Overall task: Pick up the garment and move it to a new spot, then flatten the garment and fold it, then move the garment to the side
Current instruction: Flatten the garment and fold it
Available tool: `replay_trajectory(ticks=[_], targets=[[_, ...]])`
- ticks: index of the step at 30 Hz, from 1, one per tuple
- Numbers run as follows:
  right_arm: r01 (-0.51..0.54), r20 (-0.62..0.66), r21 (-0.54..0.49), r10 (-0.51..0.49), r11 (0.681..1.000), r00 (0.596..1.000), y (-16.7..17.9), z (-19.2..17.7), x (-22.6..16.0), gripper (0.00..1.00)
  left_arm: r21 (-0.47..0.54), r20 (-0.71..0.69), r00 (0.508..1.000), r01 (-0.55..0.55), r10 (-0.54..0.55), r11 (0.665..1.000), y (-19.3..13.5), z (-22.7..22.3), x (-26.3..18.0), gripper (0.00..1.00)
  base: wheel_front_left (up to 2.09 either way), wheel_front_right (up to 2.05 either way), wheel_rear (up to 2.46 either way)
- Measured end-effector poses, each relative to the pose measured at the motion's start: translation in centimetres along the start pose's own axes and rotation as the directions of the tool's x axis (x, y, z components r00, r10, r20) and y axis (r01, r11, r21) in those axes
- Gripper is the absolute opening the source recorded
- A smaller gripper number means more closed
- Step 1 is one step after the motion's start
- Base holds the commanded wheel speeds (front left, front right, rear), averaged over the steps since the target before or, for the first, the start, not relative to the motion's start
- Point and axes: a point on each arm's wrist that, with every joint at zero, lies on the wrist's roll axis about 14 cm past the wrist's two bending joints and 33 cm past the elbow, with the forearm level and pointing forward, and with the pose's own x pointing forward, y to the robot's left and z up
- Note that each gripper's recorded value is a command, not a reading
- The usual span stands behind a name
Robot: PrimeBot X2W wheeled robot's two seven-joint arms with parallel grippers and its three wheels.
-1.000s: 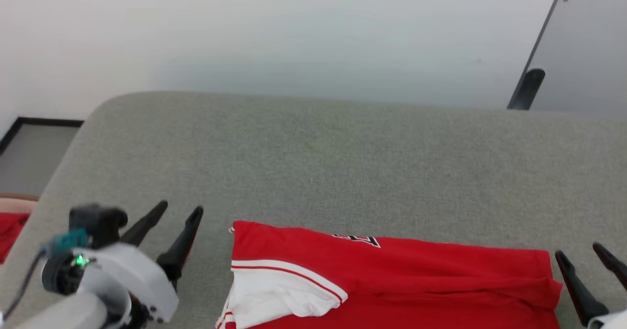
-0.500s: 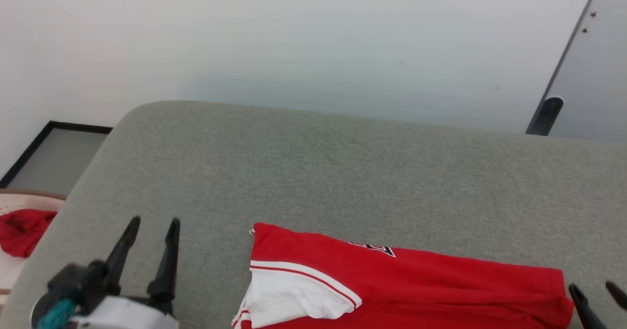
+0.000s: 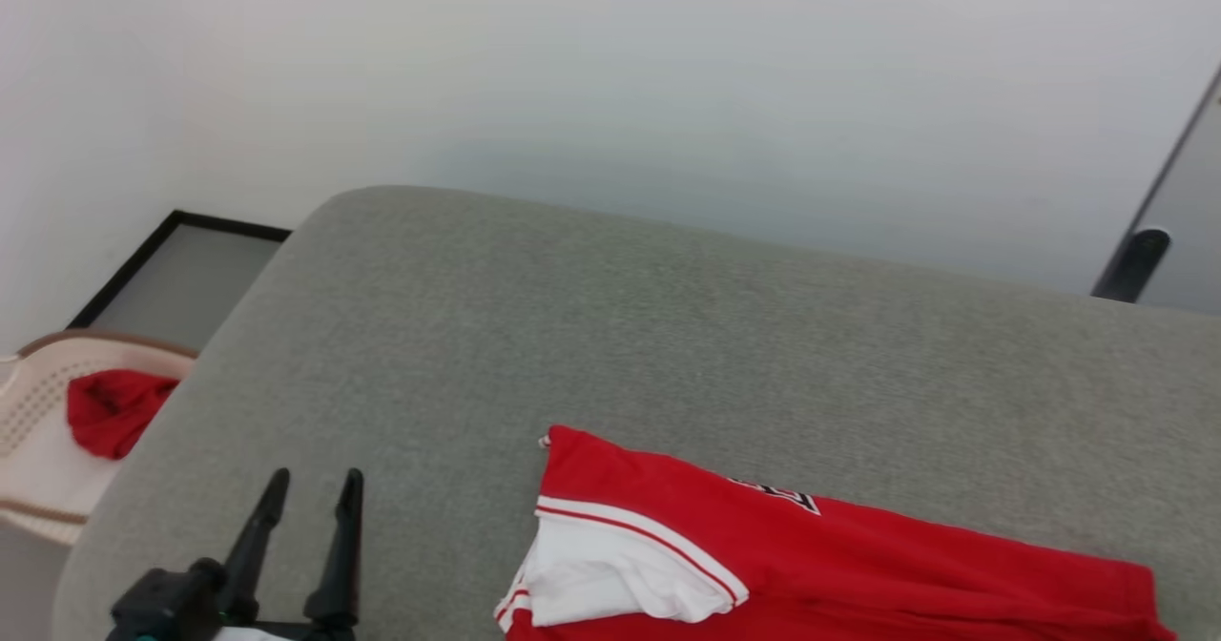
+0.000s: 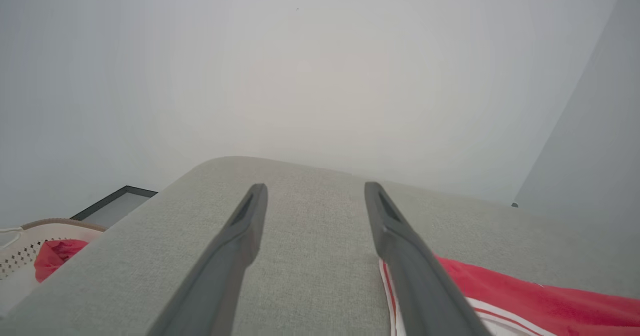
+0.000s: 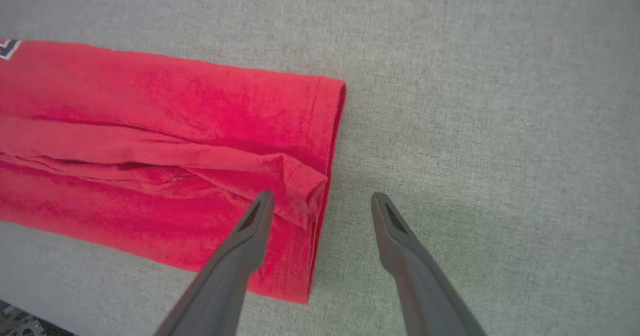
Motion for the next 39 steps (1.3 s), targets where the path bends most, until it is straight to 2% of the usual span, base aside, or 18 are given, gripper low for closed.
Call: replay_trajectory(ticks=[11, 20, 21, 23, 34, 39], targets=[[-0.015, -0.199, 0.037, 0.022, 0.999, 0.98, 1.3, -2.1, 3.9, 1.0, -0.025, -0.016, 0.999, -0.042, 0.042, 0.999, 0.4, -0.8, -0.7, 1.0, 0.0, 0.0, 0.0], [0.005, -0.262, 0.031, 0.004, 1.0, 0.965, 0.9, -1.6, 6.1, 1.0, -0.038, -0.029, 0.998, -0.051, 0.05, 0.998, 0.2, -1.2, -0.4, 1.0, 0.0, 0.0, 0.0], [0.004, -0.278, 0.026, 0.003, 1.0, 0.96, 0.9, -1.7, 6.3, 0.93, -0.04, -0.032, 0.998, -0.051, 0.05, 0.998, 0.2, -1.3, -0.4, 1.0, 0.0, 0.0, 0.0], [0.001, -0.292, 0.033, 0.009, 0.999, 0.956, 1.1, -1.7, 6.5, 0.0, -0.047, -0.034, 0.998, -0.051, 0.049, 0.998, 0.1, -1.4, -0.4, 1.0, 0.0, 0.0, 0.0], [-0.003, -0.302, 0.095, 0.032, 0.995, 0.953, 0.5, -1.1, 7.0, 0.0, -0.084, -0.043, 0.998, -0.057, 0.053, 0.995, 0.0, -1.7, 0.1, 1.0, 0.0, 0.0, 0.0], [0.049, -0.257, 0.101, -0.021, 0.994, 0.966, -2.0, 0.0, 6.4, 0.0, -0.089, -0.049, 0.998, -0.048, 0.044, 0.995, -0.3, -1.9, 0.4, 1.0, 0.0, 0.0, 0.0]])
